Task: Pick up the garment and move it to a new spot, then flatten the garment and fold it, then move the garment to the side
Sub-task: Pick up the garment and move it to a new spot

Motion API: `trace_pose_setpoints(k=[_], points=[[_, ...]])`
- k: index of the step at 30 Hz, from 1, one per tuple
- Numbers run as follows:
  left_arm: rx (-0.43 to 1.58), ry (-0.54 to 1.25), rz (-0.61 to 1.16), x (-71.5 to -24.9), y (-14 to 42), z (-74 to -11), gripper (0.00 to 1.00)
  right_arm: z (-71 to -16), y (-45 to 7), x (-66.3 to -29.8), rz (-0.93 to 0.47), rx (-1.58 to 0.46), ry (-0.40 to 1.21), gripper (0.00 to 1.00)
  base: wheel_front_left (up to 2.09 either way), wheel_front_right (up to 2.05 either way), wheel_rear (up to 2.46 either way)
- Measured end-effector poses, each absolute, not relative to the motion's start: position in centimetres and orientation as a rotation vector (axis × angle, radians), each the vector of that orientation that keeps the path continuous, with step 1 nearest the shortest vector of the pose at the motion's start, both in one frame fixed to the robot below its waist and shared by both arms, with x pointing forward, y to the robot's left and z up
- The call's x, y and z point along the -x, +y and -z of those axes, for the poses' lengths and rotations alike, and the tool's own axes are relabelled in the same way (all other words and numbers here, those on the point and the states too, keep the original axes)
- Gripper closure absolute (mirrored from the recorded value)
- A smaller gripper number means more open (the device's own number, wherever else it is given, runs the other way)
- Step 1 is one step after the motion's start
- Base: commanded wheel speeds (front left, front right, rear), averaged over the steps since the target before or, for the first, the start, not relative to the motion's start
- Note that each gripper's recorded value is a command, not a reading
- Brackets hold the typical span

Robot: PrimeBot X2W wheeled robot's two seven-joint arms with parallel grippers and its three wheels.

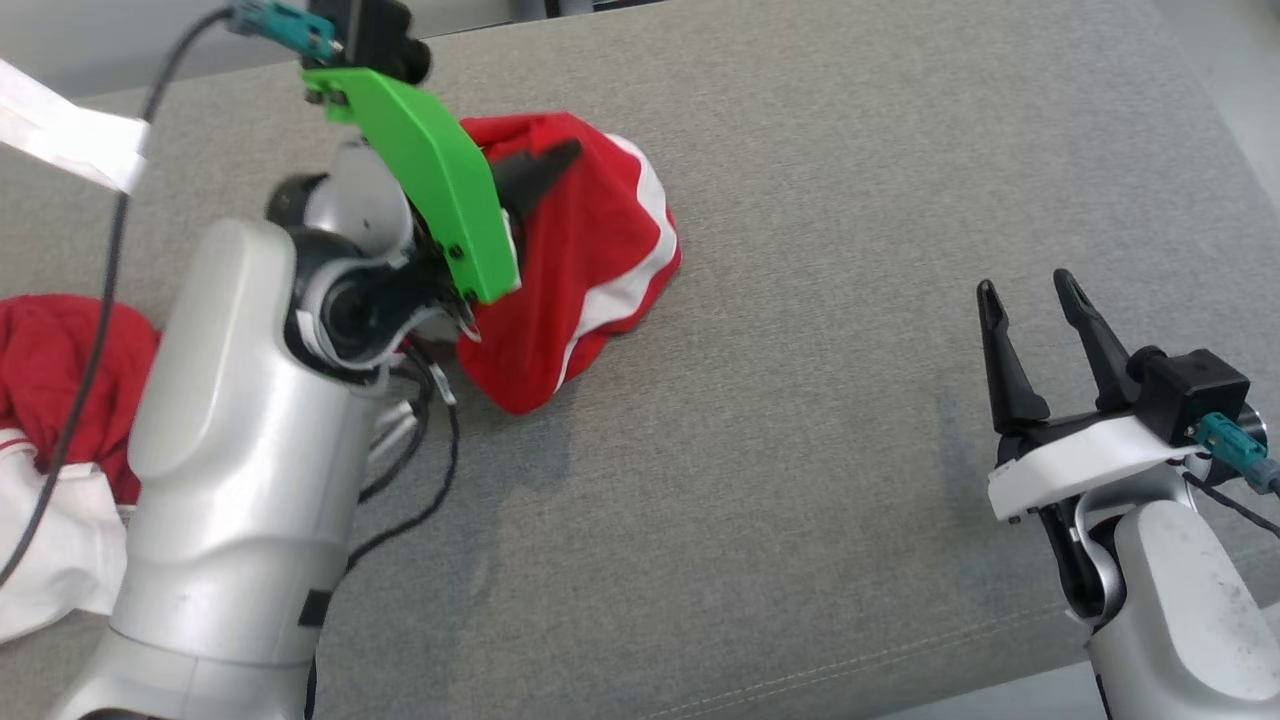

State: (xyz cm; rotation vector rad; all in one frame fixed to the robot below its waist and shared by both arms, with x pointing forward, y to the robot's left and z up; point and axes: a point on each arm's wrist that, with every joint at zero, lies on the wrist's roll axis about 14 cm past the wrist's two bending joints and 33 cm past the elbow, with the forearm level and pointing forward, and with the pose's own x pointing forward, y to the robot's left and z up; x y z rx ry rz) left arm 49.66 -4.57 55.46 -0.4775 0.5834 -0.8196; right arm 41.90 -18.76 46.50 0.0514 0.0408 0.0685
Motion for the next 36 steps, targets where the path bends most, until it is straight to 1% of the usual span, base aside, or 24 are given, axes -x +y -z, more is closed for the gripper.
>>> trace_pose_setpoints(k=[2,6,13,15,18,22,28,32,36], points=[[0.49,0.663,0.975,-45.8,-8.3,-54.5,1.0,-46.3,-20.0,-40.5,-0.024,-0.053,0.052,0.0,0.0,0.0,0.0],[0.482,0.755,1.172,-39.7,-12.9,-53.3,1.0,-45.9,-21.2,-38.5,0.025,-0.06,0.073,0.0,0.0,0.0,0.0],[0.473,0.788,1.373,-33.0,-17.3,-53.2,1.0,-46.3,-24.2,-35.8,0.125,-0.056,0.072,0.0,0.0,0.0,0.0],[0.462,0.806,1.418,-31.1,-18.1,-53.0,1.0,-46.1,-25.6,-34.6,0.171,-0.054,0.08,0.0,0.0,0.0,0.0],[0.457,0.82,1.461,-29.0,-18.5,-53.1,1.0,-45.9,-26.7,-33.4,0.203,-0.044,0.089,0.0,0.0,0.0,0.0],[0.427,0.768,1.403,-30.0,-18.1,-53.1,1.0,-46.1,-26.7,-33.5,0.189,-0.033,0.084,0.0,0.0,0.0,0.0],[0.44,0.706,1.189,-34.6,-15.5,-52.7,1.0,-46.4,-25.2,-34.8,0.133,-0.036,0.072,0.0,0.0,0.0,0.0],[0.451,0.677,1.049,-37.8,-12.8,-52.5,1.0,-46.5,-23.5,-35.7,0.079,-0.042,0.065,0.0,0.0,0.0,0.0],[0.368,0.631,0.906,-41.5,-8.8,-52.0,1.0,-46.4,-21.9,-36.4,0.028,-0.047,0.064,0.0,0.0,0.0,0.0]])
